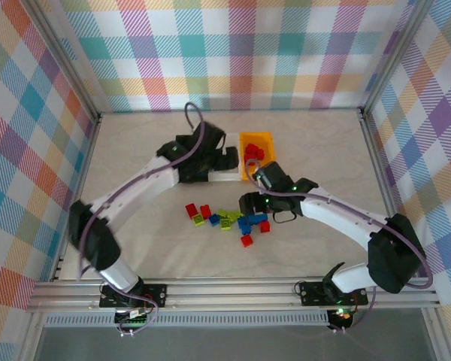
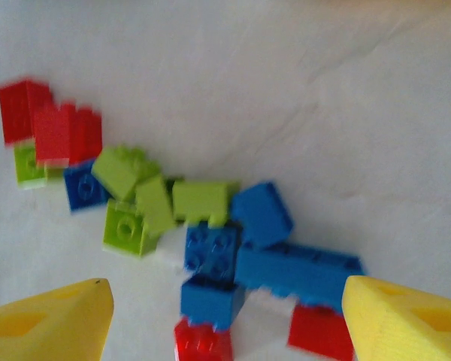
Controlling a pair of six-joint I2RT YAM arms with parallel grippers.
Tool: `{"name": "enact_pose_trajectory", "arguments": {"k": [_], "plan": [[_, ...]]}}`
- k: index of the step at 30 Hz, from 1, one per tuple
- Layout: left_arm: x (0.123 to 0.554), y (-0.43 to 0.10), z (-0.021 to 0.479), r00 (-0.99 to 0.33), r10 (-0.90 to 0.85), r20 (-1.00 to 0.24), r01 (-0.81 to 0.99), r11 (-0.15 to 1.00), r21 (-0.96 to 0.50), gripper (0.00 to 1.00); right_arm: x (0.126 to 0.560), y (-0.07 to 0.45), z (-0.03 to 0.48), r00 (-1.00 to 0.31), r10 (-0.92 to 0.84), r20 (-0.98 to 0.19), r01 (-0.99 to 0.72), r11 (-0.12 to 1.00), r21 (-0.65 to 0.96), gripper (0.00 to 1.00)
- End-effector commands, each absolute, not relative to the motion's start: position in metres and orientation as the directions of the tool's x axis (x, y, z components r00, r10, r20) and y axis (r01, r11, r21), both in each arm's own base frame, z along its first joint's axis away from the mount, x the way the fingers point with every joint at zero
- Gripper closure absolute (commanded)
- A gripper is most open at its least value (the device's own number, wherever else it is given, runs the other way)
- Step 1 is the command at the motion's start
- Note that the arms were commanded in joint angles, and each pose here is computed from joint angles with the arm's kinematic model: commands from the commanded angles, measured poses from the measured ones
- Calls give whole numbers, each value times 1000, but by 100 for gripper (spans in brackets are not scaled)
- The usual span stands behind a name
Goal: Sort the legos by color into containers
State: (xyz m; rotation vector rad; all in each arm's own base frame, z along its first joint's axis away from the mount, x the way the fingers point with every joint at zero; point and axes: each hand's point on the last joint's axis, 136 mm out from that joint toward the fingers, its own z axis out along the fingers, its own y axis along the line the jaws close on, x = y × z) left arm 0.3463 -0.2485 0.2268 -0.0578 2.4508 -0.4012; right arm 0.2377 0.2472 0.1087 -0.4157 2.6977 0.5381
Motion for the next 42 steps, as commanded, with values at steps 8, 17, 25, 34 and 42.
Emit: {"name": "enact_pose_trajectory", "arguments": {"k": [8,17,25,34,42], "plan": [[259,-175,163,-821,-254,-511,-103,947,-305,0,160,260,48,-863,-461,-209,-496,852,167,23],[233,-143,139,-829,-272,-488,-168,954,-247,0,166,258,26,-851,-488,-197,-504,863,42,35],[233,-142,135,-830,-272,-486,-173,955,-239,0,172,267,20,-842,-494,-216,-510,860,22,46],[232,-140,132,-836,-262,-482,-175,960,-219,0,173,277,41,-828,-489,-275,-528,845,85,63],[228,-137,119,-849,-250,-465,-178,965,-193,0,224,270,116,-802,-399,-445,-489,866,104,65]]}}
